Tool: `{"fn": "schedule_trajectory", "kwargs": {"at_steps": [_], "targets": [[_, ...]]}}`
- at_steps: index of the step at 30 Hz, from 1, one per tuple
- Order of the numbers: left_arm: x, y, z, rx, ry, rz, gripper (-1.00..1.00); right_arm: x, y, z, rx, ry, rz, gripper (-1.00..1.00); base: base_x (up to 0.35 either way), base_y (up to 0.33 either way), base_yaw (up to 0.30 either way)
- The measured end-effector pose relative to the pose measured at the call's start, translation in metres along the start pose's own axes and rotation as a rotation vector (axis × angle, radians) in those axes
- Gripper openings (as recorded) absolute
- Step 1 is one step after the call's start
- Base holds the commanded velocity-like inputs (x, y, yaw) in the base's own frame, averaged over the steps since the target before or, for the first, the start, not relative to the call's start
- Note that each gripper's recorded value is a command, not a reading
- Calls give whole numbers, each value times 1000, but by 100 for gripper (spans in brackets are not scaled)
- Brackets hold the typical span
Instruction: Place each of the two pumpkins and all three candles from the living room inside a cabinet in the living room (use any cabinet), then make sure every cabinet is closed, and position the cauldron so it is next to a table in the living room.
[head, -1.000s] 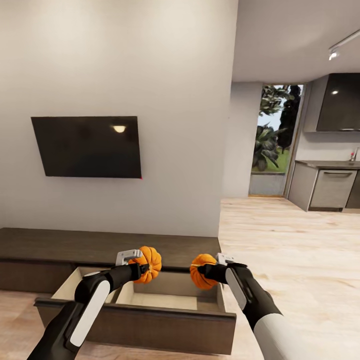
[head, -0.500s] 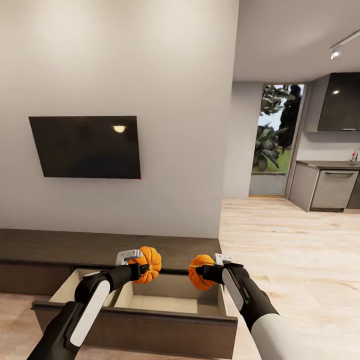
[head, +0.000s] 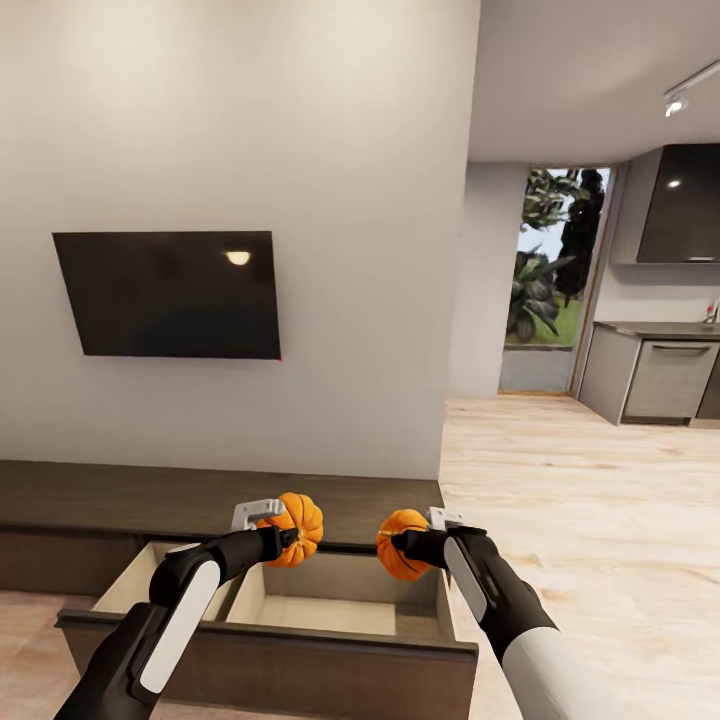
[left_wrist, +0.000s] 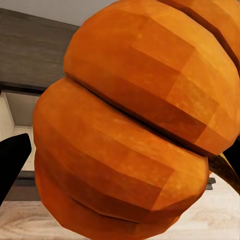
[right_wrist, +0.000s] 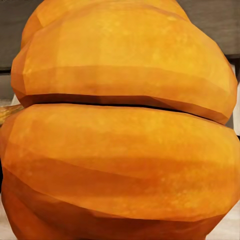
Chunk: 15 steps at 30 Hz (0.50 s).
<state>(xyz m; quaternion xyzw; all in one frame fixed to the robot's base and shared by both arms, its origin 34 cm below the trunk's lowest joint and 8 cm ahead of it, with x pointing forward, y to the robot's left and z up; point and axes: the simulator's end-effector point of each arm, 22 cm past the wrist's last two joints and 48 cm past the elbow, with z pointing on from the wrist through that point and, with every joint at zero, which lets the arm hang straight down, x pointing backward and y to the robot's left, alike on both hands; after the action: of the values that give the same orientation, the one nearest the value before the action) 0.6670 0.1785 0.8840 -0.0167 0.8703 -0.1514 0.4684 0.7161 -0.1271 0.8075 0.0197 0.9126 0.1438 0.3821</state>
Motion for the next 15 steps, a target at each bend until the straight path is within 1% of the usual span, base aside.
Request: {"fn": "schedule_trajectory", "kwargs": {"at_steps": [11,15], "targets": [[0,0,0,0,1,1,-100,0,1,0,-3,0,1,-100,0,0,0],[6,2,3,0,2,1,-100,5,-1,4,-3,0,1,-100,0,0,0]]}}
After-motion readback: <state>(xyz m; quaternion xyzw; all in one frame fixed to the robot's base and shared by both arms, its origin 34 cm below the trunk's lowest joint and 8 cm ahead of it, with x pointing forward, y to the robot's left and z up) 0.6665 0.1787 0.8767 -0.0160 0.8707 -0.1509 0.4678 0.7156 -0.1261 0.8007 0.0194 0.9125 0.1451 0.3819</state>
